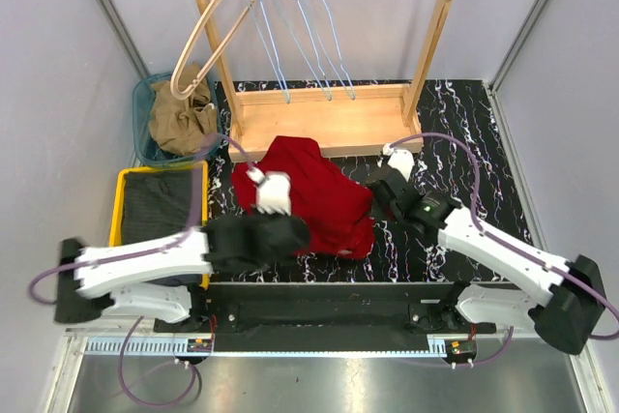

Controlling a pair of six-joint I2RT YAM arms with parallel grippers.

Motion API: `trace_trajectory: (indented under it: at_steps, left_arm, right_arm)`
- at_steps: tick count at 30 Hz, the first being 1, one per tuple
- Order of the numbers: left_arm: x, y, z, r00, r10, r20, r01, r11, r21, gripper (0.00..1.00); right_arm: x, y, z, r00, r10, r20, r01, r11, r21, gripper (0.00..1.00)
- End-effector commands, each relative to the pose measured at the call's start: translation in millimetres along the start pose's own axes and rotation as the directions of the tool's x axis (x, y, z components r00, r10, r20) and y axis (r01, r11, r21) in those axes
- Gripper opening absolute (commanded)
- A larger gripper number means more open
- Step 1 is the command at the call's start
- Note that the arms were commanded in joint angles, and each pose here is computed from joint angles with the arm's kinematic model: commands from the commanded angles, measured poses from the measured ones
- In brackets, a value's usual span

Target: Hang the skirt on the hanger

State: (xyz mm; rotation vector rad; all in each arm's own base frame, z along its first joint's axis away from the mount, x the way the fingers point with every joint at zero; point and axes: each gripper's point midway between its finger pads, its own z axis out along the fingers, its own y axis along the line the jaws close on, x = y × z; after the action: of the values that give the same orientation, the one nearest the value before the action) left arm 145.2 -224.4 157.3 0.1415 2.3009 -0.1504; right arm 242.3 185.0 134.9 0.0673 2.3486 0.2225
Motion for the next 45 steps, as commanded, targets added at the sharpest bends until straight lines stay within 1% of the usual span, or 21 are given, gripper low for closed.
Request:
trace_trajectory:
  at_steps: [1,2,3,5,9,11,15,18,21,23,24,25,26,28,29,32,38,40,41,43,45]
  left_arm:
    - [-133.2,42.2,-56.6,0.939,-0.126,0.319,0.122,0.992,0.034,0.00]
    - [-149.3,52.6,-66.0,0.930,-0.093,0.354,0.092,0.996,0.020,0.00]
    - [-172.0,53.1,-83.1,0.911,-0.121,0.393,0.109,0.993,0.053,0.00]
    - [-192.1,58.8,-97.6,0.899,-0.079,0.431,0.070,0.997,0.036,0.00]
    - [-234.3,62.2,-133.1,0.858,-0.080,0.507,0.059,0.997,0.056,0.00]
    - [-245.2,64.8,-142.3,0.847,-0.058,0.528,0.042,0.998,0.043,0.00]
    - [-270.6,72.7,-170.0,0.804,-0.100,0.587,0.065,0.995,0.080,0.00]
    - [-271.8,71.7,-171.2,0.801,-0.079,0.594,0.040,0.996,0.078,0.00]
    - [-254.5,61.8,-148.4,0.828,-0.030,0.560,0.002,0.999,0.051,0.00]
    - [-241.6,53.9,-130.6,0.848,-0.049,0.528,0.022,0.998,0.057,0.00]
    - [-226.4,45.9,-110.5,0.867,-0.034,0.496,0.009,0.999,0.053,0.00]
    - [-216.7,38.2,-97.9,0.880,-0.079,0.469,0.044,0.996,0.084,0.00]
    - [-191.9,31.6,-69.6,0.914,-0.058,0.402,0.026,0.996,0.086,0.00]
    - [-172.6,23.7,-41.3,0.930,-0.120,0.349,0.084,0.990,0.115,0.00]
    - [-149.9,17.0,-20.1,0.947,-0.109,0.302,0.074,0.989,0.126,0.00]
    - [-117.4,12.7,12.3,0.968,-0.112,0.223,0.087,0.989,0.122,0.00]
    - [-91.6,14.1,48.9,0.984,-0.130,0.124,0.114,0.984,0.134,0.00]
    - [-89.7,16.6,57.1,0.985,-0.133,0.106,0.118,0.984,0.131,0.00]
    - [-90.0,11.1,57.5,0.987,-0.132,0.094,0.116,0.980,0.159,0.00]
    - [-90.2,9.8,62.8,0.990,-0.116,0.079,0.102,0.981,0.163,0.00]
    - [-94.8,3.7,62.1,0.992,-0.100,0.071,0.085,0.979,0.187,0.00]
  right_arm:
    - [-68.7,0.0,-54.0,0.985,-0.014,0.172,0.019,0.999,-0.030,0.00]
    - [-75.3,-3.9,-65.0,0.981,-0.014,0.192,0.021,0.999,-0.031,0.00]
    - [-89.2,-1.5,-77.7,0.974,-0.001,0.225,0.012,0.999,-0.048,0.00]
    - [-102.3,-7.1,-95.7,0.965,-0.004,0.264,0.018,0.999,-0.049,0.00]
    - [-143.4,-9.0,-143.0,0.926,0.017,0.377,0.017,0.996,-0.088,0.00]
    - [-157.5,-14.4,-159.6,0.908,0.005,0.418,0.030,0.997,-0.077,0.00]
    - [-193.1,-18.0,-202.9,0.856,0.044,0.515,0.016,0.994,-0.111,0.00]
    - [-203.7,-18.4,-212.8,0.840,0.040,0.541,0.022,0.994,-0.106,0.00]
    - [-194.1,-17.6,-195.7,0.858,0.019,0.513,0.025,0.997,-0.078,0.00]
    - [-183.9,-16.9,-177.2,0.875,0.003,0.483,0.023,0.999,-0.048,0.00]
    - [-169.1,-17.8,-158.3,0.895,-0.009,0.446,0.021,0.999,-0.023,0.00]
    - [-160.5,-16.5,-144.9,0.908,-0.017,0.419,0.022,1.000,-0.007,0.00]
    - [-140.6,-19.6,-123.4,0.928,-0.045,0.369,0.038,0.999,0.025,0.00]
    - [-120.0,-20.5,-100.2,0.949,-0.023,0.314,0.013,0.999,0.034,0.00]
    - [-98.5,-27.4,-81.7,0.963,-0.039,0.266,0.023,0.998,0.063,0.00]
    - [-66.7,-37.1,-49.2,0.982,-0.011,0.187,-0.001,0.998,0.067,0.00]
    - [-31.3,-60.2,4.2,0.996,0.078,0.034,-0.080,0.995,0.056,0.00]
    - [-28.4,-56.9,12.2,0.997,0.082,0.000,-0.082,0.996,0.036,0.09]
    - [-35.1,-53.2,11.1,0.997,0.080,0.007,-0.080,0.996,0.025,0.27]
    - [-47.2,-44.7,6.6,0.998,0.057,0.022,-0.057,0.998,-0.010,0.51]
    - [-76.3,-31.1,-10.1,0.996,0.026,0.085,-0.020,0.997,-0.070,0.73]
